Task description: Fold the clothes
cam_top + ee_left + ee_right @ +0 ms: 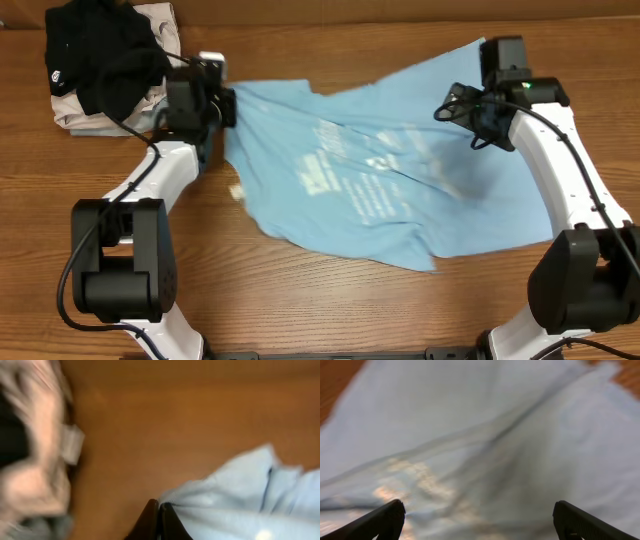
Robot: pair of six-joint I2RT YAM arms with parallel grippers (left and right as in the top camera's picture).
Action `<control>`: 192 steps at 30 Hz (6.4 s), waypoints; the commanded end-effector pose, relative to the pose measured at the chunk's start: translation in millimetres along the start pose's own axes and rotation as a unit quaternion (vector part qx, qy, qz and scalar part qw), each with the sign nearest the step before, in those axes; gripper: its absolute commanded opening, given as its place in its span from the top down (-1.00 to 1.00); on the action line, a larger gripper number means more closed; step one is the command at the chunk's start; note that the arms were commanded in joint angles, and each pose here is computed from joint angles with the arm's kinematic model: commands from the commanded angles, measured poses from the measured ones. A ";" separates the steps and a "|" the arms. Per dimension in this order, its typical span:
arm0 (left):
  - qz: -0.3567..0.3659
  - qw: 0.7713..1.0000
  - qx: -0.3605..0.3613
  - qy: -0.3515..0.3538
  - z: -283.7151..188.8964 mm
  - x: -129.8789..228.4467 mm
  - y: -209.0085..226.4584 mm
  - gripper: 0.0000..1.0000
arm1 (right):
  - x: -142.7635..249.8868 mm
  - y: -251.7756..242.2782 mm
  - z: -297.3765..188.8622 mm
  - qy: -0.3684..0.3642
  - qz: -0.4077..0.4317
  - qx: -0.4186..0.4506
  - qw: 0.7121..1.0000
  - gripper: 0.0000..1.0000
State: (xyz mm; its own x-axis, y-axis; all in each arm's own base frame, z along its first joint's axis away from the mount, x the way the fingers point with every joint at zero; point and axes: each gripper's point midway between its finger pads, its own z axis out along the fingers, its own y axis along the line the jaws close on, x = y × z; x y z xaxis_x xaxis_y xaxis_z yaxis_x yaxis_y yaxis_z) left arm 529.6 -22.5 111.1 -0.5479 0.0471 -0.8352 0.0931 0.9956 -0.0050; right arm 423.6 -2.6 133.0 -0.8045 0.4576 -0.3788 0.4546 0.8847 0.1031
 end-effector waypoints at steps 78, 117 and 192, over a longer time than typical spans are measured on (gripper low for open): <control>-0.147 0.952 -0.094 0.250 -57.8 87.5 27.0 -0.63 | 122.1 -93.9 33.1 0.183 0.087 -0.003 0.979 -0.88; 0.067 0.899 0.106 0.420 -154.4 218.9 -151.7 -0.48 | 104.5 -93.2 -32.2 0.094 0.082 -0.029 0.992 -0.94; 0.237 0.860 0.246 0.380 -33.0 130.5 -228.8 -0.60 | 75.5 -83.3 -27.9 0.038 0.077 -0.054 0.995 -0.98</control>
State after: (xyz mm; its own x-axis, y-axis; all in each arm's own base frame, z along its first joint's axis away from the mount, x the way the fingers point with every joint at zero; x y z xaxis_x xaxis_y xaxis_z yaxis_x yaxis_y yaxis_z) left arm 408.7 -234.2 24.7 -0.7386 0.6460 -0.1926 0.6723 0.7270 -0.1396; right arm 313.6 -39.1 122.7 -0.7557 0.5936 -0.2765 0.5363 0.8034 0.2587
